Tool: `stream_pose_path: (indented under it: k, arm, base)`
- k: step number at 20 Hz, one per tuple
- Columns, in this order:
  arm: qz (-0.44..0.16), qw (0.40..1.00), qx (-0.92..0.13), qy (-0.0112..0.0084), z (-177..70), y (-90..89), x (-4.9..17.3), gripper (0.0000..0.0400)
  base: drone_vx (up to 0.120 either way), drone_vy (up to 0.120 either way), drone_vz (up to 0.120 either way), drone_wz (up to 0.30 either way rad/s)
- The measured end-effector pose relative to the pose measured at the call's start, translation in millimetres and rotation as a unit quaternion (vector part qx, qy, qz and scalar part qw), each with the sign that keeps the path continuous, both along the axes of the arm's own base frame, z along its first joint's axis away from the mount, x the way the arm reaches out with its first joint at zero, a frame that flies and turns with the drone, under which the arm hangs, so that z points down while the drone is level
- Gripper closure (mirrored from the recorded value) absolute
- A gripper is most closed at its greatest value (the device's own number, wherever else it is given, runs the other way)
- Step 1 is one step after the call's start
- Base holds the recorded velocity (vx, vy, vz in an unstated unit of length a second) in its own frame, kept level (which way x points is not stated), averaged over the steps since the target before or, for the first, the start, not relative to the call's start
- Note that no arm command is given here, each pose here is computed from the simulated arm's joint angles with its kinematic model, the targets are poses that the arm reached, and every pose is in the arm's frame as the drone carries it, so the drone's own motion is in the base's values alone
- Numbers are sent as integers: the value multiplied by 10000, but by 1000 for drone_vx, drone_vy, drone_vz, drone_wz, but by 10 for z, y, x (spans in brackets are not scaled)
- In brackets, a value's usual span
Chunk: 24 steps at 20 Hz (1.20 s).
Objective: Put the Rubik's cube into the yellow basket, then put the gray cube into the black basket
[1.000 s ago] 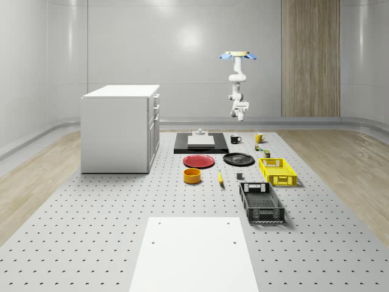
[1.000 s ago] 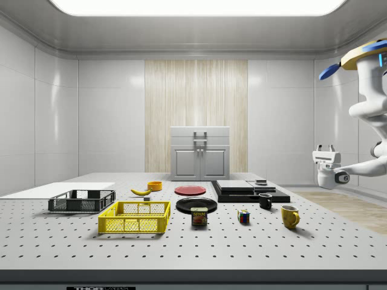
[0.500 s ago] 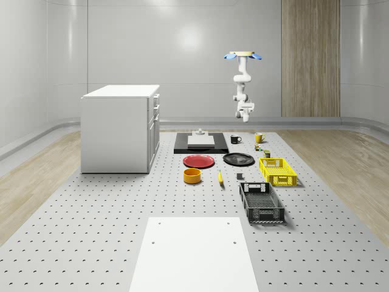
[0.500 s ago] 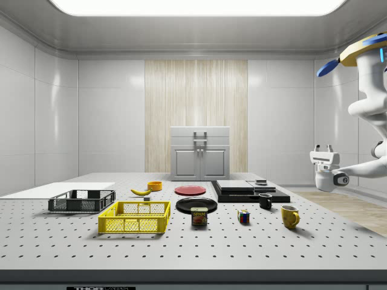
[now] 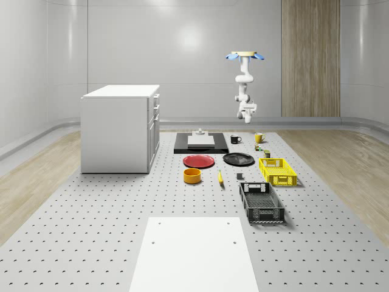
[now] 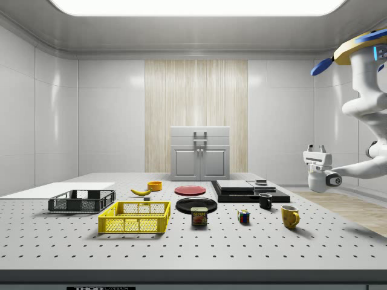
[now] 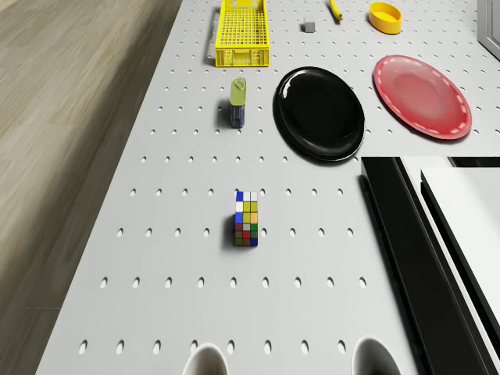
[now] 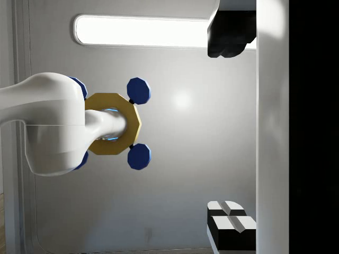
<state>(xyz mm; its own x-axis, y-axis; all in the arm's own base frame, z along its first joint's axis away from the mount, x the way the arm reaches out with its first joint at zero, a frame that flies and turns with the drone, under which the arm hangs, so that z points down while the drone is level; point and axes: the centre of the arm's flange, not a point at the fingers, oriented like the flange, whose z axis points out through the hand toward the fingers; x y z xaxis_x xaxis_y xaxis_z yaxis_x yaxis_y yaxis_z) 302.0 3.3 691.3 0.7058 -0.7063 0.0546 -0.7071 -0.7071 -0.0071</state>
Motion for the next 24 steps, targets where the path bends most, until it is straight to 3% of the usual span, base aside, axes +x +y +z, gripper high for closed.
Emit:
stream_pose_path:
  k: [10, 17, 21, 24]
  arm:
    - [-20, 9972, -742, -37, -17, 147, -7, 0]
    - [-72, 9627, -2704, -57, -166, 512, -7, 0]
    - [-134, 8689, -4947, -56, -523, 835, 3, 0]
    - [-192, 7209, -6928, -44, -998, 953, 18, 0]
  base:
    - [120, 0, 0, 0]
    - [120, 0, 0, 0]
    - [120, 0, 0, 0]
    - [120, 0, 0, 0]
